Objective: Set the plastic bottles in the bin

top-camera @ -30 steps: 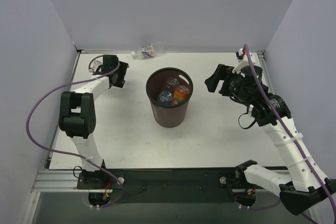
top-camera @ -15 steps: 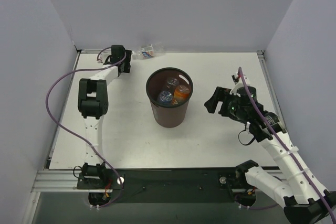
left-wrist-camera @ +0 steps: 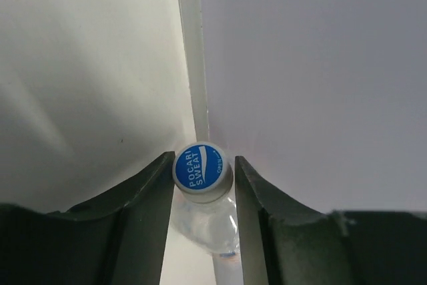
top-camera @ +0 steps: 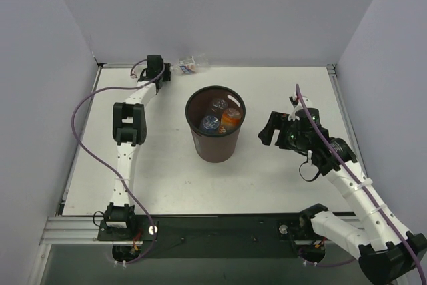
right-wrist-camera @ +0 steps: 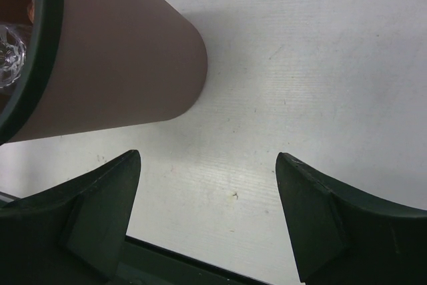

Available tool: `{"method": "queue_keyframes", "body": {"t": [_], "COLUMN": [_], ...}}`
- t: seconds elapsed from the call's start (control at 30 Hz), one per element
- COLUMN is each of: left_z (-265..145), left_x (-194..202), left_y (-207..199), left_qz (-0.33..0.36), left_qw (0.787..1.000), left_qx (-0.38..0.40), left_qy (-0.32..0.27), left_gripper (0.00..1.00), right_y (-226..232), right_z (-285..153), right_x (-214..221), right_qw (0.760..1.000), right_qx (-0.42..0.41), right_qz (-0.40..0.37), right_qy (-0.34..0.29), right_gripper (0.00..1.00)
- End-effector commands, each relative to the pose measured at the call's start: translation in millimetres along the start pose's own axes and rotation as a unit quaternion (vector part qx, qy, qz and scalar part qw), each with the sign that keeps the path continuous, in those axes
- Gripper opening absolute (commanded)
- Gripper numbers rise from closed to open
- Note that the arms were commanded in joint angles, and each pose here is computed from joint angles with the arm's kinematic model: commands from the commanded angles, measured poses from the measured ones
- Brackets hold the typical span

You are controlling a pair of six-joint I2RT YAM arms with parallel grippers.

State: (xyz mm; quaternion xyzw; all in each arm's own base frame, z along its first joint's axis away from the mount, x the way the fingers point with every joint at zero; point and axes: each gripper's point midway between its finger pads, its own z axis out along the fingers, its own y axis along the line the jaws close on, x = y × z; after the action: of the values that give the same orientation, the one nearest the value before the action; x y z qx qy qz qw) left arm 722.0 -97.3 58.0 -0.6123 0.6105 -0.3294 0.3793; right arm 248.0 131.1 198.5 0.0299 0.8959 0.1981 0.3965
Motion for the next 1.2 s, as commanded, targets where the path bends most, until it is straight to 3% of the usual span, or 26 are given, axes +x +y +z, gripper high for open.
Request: {"method": "queue_keyframes", "body": {"t": [0.0, 0.03, 0.13, 0.27, 0.37, 0.4, 0.47, 0.6, 0.7, 0.83, 1.0, 1.03, 1.17], "left_z": [5.3, 5.5, -8.5, -41.1, -72.8, -78.4, -108.7, -155.2, -198.3, -255.7, -306.6, -326.8, -356.9], "left_x": [6.2, 7.6, 0.7, -25.2, -45.6, -49.9, -70.6, -106.0, -106.8, -89.7, -54.3, -23.0, 24.2], "left_y": [-16.1, -13.1, -30.0, -52.9, -88.6, -82.4, -111.4, -130.3, -160.2, -190.2, -190.2, -192.7, -181.7], "left_qz": [-0.047, -0.045, -0.032, -0.015, -0.02, -0.023, -0.036, -0.053, -0.071, -0.068, -0.068, -0.071, -0.086], "left_qw": [0.998, 0.999, 0.998, 0.996, 0.989, 0.988, 0.98, 0.966, 0.95, 0.936, 0.935, 0.928, 0.917], "left_qx": [0.029, 0.028, 0.049, 0.088, 0.144, 0.155, 0.198, 0.252, 0.3, 0.335, 0.322, 0.328, 0.321], "left_qy": [0.004, 0.008, 0.004, -0.01, -0.003, 0.003, 0.0, 0.002, 0.04, 0.09, 0.133, 0.164, 0.221], "left_gripper": [0.38, 0.26, 0.12, 0.03, 0.0, 0.0, 0.0, 0.0, 0.0, 0.0, 0.0, 0.0, 0.0], "right_y": [7.8, 7.4, 9.6, 19.9, 33.9, 43.1, 51.1, 73.2, 93.1, 119.4, 152.5, 157.3, 164.3], "right_z": [-5.5, -2.9, 2.5, 5.7, 1.3, -5.6, -5.9, -16.8, -24.1, -25.1, -30.3, -31.3, -32.8], "right_x": [-27.5, -27.2, -33.0, -56.3, -87.2, -103.4, -117.0, -148.7, -168.6, -188.6, -208.0, -214.1, -226.9], "right_qw": [0.999, 0.999, 0.999, 0.998, 0.997, 0.995, 0.994, 0.991, 0.987, 0.982, 0.967, 0.963, 0.956], "right_qx": [-0.004, -0.002, 0.0, -0.005, -0.016, -0.028, -0.039, -0.076, -0.112, -0.158, -0.224, -0.235, -0.247], "right_qz": [-0.014, -0.019, -0.028, -0.045, -0.055, -0.056, -0.061, -0.05, -0.028, 0.018, 0.048, 0.047, 0.062], "right_qy": [-0.033, -0.028, -0.024, -0.032, -0.057, -0.074, -0.08, -0.102, -0.11, -0.103, -0.115, -0.126, -0.143], "right_gripper": [0.77, 0.77, 0.77, 0.77, 0.77, 0.77, 0.77, 0.77, 0.78, 0.79, 0.79, 0.79, 0.83]}}
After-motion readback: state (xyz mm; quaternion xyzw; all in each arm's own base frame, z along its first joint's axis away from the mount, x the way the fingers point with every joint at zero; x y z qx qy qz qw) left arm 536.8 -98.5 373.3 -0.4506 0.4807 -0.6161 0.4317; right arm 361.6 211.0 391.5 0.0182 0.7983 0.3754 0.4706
